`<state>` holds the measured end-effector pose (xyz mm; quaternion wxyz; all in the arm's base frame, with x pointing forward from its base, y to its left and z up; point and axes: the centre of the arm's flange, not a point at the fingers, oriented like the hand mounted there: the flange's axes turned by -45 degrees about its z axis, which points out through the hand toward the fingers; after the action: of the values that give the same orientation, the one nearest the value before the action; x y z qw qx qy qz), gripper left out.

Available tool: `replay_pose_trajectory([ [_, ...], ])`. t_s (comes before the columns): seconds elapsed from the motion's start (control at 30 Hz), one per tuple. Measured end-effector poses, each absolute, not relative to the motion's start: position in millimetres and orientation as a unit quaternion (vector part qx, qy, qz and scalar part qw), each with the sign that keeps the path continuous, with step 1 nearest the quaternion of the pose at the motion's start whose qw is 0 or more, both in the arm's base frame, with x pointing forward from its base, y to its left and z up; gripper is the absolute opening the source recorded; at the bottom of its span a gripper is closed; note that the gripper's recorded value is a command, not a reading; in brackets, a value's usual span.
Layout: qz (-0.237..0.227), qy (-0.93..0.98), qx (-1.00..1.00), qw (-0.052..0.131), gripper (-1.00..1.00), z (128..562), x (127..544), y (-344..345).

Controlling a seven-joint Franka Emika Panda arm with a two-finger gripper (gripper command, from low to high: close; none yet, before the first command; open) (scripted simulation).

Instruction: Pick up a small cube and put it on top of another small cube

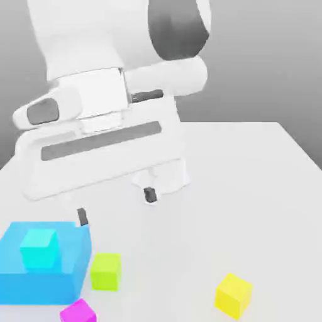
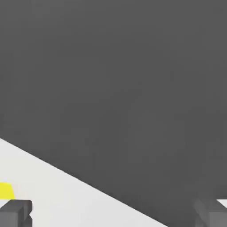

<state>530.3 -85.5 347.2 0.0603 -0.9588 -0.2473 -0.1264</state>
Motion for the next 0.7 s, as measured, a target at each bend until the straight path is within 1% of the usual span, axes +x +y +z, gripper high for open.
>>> replay_pose_trajectory([
  [0.17, -0.074, -0.297, -0.951, 0.042, 0.0, 272.3, 527.8, -106.5],
  [0.37, -0.01, -0.357, -0.934, 0.006, 0.0, 198.5, 511.7, -139.4],
  [0.43, -0.003, -0.365, -0.931, 0.0, 0.0, 171.9, 510.9, -143.5],
  [0.5, -0.001, -0.366, -0.93, -0.001, 0.0, 141.5, 510.0, -144.5],
  [0.53, 0.0, -0.366, -0.93, 0.0, -1.0, 131.1, 509.2, -144.7],
  [0.7, 0.0, -0.366, -0.93, 0.0, -1.0, 130.9, 509.1, -144.6],
])
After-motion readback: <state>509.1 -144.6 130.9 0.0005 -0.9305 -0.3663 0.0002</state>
